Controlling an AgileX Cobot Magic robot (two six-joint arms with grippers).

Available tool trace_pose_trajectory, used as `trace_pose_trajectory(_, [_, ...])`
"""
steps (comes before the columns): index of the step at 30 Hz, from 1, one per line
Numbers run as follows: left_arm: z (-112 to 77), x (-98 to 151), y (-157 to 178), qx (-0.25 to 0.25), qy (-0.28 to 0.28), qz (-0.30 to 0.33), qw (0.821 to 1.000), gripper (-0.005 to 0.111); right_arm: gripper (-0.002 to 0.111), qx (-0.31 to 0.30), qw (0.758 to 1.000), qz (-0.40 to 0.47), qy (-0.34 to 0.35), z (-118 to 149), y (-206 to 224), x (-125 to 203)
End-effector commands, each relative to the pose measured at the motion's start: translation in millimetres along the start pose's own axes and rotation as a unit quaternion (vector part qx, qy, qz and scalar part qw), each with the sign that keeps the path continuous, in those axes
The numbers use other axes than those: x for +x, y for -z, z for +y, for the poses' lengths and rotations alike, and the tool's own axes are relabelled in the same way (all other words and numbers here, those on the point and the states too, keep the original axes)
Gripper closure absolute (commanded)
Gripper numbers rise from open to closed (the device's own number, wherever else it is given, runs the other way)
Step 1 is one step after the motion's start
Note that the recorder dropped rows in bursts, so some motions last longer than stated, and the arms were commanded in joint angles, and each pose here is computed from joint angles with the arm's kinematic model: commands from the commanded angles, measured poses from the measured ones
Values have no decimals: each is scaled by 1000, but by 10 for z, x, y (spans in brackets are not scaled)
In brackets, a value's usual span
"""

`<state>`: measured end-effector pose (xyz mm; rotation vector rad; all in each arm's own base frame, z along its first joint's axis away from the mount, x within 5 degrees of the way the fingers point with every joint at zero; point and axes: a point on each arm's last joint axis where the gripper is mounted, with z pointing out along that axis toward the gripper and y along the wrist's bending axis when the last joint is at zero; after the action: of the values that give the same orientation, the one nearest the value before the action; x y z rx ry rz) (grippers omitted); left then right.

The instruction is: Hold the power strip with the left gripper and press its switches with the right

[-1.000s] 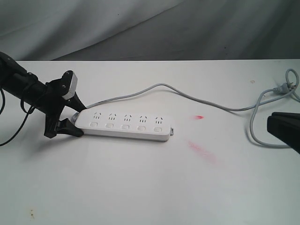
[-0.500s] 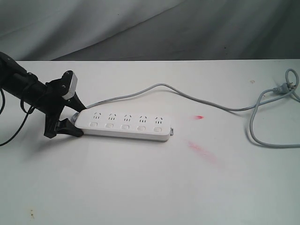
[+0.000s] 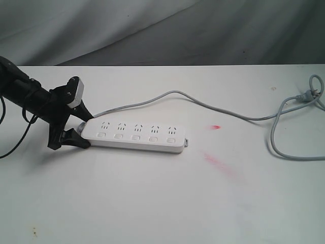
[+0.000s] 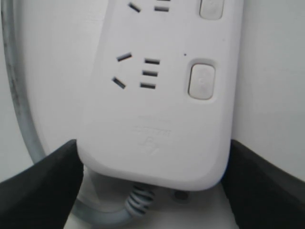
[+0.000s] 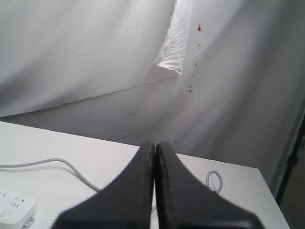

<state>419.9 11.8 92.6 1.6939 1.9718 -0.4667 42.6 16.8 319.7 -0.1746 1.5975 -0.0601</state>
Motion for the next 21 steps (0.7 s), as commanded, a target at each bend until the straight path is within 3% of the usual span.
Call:
trace_pose_trajectory(1, [-17, 30, -19, 9, -10, 15, 1000, 41, 108, 14, 999, 19, -38, -18, -57, 158])
trace_pose_trajectory(7, [-17, 30, -19, 9, -10, 15, 1000, 41, 108, 76, 982, 97, -145, -93, -156, 632])
trace_pose_trajectory(12, [-17, 30, -19, 9, -11, 15, 1000, 41, 108, 97, 973, 118, -173, -110, -176, 792])
trace_pose_trajectory(17, [-17, 30, -19, 9, -11, 15, 1000, 41, 108, 118, 979, 63, -152, -160, -211, 793])
trace_pose_trajectory(20, [-17, 30, -19, 9, -11, 15, 1000, 41, 108, 150, 980, -68, -112, -221, -244, 828])
trace_pose_trajectory(21, [-17, 30, -19, 9, -11, 15, 1000, 41, 108, 152, 980, -76, -108, -216, -249, 878])
